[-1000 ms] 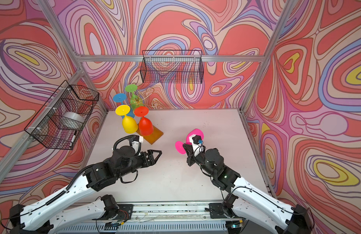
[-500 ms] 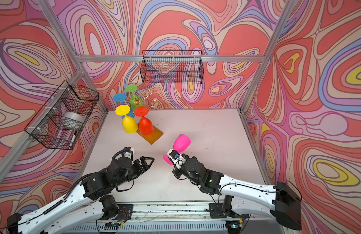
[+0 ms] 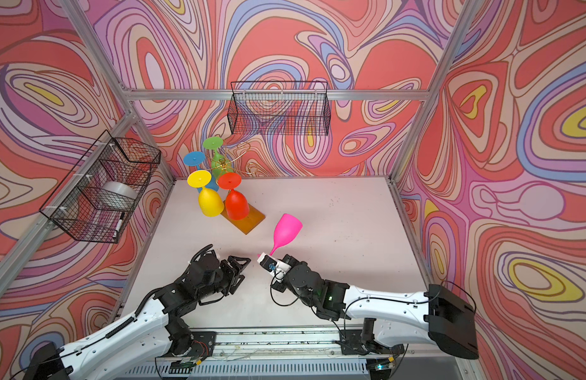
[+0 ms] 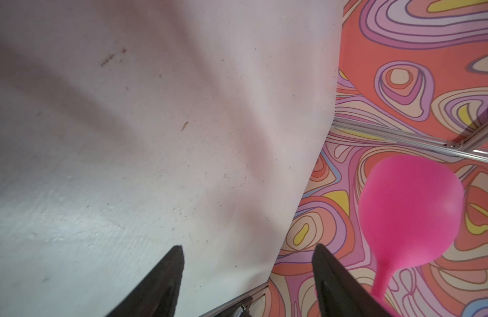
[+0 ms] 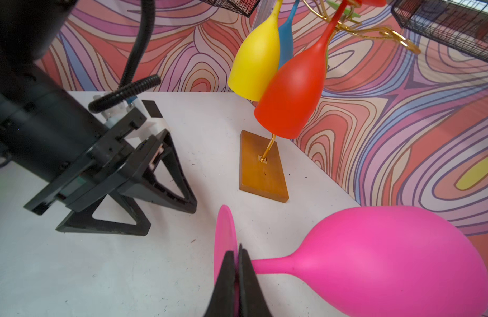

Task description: Take the wine glass off the wine glass rack

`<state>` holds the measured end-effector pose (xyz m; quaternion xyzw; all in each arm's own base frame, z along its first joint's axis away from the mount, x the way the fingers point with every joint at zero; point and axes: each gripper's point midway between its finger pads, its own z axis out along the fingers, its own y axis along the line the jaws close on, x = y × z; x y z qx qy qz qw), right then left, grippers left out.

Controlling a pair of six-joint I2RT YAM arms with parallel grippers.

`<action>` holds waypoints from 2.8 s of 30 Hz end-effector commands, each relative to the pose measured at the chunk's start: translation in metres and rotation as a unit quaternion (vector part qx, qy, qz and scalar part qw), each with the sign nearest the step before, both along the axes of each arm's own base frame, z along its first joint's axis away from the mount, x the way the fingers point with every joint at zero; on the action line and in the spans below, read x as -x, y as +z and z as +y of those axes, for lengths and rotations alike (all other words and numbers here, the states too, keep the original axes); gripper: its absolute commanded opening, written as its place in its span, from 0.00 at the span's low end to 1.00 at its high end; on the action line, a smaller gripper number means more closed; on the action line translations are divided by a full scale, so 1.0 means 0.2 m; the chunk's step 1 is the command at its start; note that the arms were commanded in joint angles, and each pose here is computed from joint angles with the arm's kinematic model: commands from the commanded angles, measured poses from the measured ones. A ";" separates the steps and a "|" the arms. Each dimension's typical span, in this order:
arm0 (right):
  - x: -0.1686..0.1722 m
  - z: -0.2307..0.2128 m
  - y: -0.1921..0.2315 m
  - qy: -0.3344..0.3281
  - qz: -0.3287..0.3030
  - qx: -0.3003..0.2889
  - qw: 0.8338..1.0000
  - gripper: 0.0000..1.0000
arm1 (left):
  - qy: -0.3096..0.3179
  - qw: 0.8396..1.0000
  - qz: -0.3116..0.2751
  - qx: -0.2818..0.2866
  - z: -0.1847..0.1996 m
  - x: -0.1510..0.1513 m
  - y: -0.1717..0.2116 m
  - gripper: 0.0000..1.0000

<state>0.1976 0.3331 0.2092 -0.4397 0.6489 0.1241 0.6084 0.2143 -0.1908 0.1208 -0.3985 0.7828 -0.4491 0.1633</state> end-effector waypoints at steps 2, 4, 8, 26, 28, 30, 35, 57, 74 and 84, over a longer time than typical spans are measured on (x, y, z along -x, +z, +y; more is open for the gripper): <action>0.01 0.04 -0.04 -0.002 -0.049 0.036 0.998 0.00 | 0.021 0.997 0.018 0.068 -0.01 0.01 0.02 0.70; 0.02 0.06 -0.06 0.001 -0.057 0.048 0.997 0.00 | 0.028 0.996 0.024 0.076 0.00 0.02 0.01 0.69; 0.03 0.10 -0.11 0.001 -0.071 0.072 0.995 0.00 | 0.050 0.994 0.034 0.094 0.05 0.03 -0.01 0.67; 0.10 0.22 -0.20 0.022 -0.132 0.146 0.980 0.00 | 0.040 0.985 0.103 0.133 0.01 0.00 -0.07 0.57; 0.10 0.23 -0.22 0.025 -0.133 0.150 0.979 0.00 | 0.036 0.984 0.107 0.136 0.00 -0.01 -0.06 0.56; 0.10 0.24 -0.23 0.026 -0.135 0.155 0.978 0.00 | 0.034 0.984 0.106 0.138 0.00 -0.02 -0.05 0.55; 0.10 0.27 -0.26 0.033 -0.138 0.165 0.976 0.00 | 0.024 0.985 0.101 0.140 -0.01 -0.04 0.00 0.52; 0.09 0.35 -0.28 0.040 -0.157 0.166 0.973 0.00 | 0.016 0.984 0.108 0.143 -0.01 -0.02 0.00 0.34; 0.09 0.37 -0.30 0.043 -0.155 0.170 0.972 0.00 | 0.030 0.984 0.105 0.143 0.04 0.00 -0.02 0.01; 0.08 0.35 -0.28 0.030 -0.140 0.172 0.975 0.12 | 0.043 0.984 0.106 0.140 0.07 0.01 -0.07 0.00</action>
